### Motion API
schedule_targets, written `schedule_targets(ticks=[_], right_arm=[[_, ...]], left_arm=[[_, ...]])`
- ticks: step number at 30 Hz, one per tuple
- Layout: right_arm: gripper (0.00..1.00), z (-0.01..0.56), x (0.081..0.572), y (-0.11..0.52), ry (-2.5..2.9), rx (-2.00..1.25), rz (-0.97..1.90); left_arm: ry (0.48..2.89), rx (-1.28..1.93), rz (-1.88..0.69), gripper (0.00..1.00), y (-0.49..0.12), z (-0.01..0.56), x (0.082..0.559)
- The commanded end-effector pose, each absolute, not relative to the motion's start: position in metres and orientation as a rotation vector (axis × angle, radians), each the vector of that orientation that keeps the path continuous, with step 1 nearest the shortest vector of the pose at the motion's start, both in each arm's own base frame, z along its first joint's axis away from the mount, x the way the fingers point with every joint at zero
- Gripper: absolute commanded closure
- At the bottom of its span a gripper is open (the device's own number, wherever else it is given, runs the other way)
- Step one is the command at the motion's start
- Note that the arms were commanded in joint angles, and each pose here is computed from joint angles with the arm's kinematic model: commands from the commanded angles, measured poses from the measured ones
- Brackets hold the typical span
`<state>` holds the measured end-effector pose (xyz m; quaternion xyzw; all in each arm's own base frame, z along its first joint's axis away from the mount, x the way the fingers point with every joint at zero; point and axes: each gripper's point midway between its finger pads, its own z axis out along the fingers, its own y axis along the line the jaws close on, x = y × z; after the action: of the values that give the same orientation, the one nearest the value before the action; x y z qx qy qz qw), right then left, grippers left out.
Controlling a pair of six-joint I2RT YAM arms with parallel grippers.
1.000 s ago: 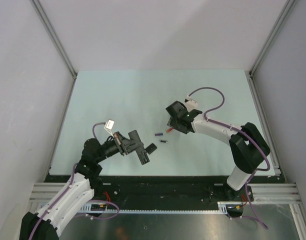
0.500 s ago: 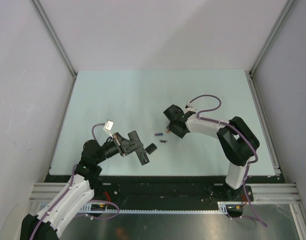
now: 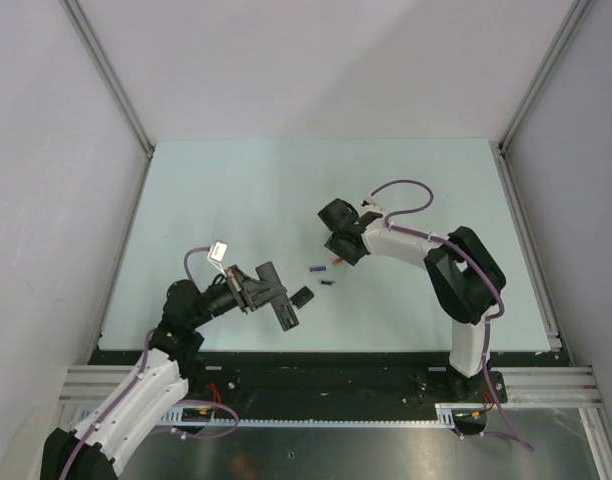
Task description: Load the batteries into the remote control
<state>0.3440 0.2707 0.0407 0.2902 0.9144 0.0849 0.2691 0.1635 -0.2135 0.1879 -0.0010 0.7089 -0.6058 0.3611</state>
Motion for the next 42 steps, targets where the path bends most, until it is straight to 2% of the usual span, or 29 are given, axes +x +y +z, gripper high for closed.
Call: schedule_targets(ticks=[1,12,26,31,34,39,42], right_arm=[[0.51,0.044,0.355,0.271,2.443,0.848,0.182],[0.52,0.030,0.346,0.253,2.479,0.913,0.063],[0.61,0.009,0.341,0.252,2.533,0.905,0.023],[0.69,0.005,0.338,0.252,2.549,0.895,0.020],[0.78,0.002,0.336,0.253,2.561,0.884,0.021],[1.00,0.000,0.334,0.250,2.575,0.848,0.019],[1.00,0.009,0.338,0.242,2.560,0.751,-0.008]], left_arm=[[1.777,0.014,-1.574,1.00,-0.214,0.199,0.163],[1.771,0.028,-1.579,1.00,-0.214,0.201,0.161],[1.774,0.023,-1.582,1.00,-0.214,0.198,0.160],[1.779,0.022,-1.583,1.00,-0.214,0.197,0.160],[1.784,0.018,-1.582,1.00,-0.214,0.195,0.160],[1.781,0.009,-1.579,1.00,-0.213,0.195,0.161],[1.776,0.004,-1.576,1.00,-0.213,0.197,0.162]])
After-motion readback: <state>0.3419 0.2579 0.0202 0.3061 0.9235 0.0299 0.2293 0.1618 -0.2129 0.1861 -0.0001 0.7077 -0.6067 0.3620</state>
